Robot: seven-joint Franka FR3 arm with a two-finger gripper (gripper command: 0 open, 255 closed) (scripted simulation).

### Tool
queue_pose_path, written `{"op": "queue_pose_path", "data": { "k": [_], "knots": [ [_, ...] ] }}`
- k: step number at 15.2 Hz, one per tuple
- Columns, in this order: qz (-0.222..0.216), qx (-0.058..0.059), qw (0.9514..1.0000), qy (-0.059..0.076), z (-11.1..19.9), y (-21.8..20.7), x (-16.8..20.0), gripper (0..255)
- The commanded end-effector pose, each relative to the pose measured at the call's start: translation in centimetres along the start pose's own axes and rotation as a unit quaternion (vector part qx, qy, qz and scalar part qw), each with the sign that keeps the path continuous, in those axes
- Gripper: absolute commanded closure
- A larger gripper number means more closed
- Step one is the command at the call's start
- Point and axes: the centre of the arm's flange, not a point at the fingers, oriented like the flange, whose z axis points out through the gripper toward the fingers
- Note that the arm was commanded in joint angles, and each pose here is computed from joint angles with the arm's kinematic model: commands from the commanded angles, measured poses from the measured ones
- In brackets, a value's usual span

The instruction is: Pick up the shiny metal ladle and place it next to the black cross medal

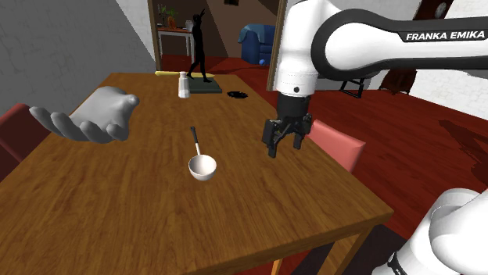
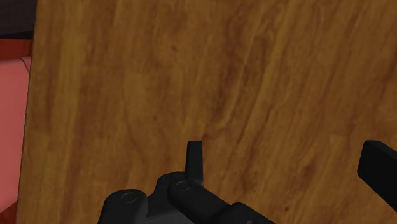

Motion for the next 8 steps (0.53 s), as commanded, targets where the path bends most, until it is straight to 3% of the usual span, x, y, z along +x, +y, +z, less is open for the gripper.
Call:
{"op": "queue_pose_path", "data": {
  "k": [1,8],
  "knots": [
    [0.016,0.008,0.9998,0.004,-0.3,-2.2,0.9,0],
    [0.065,0.031,0.9972,0.017,-2.0,-9.5,4.8,0]
  ]
}}
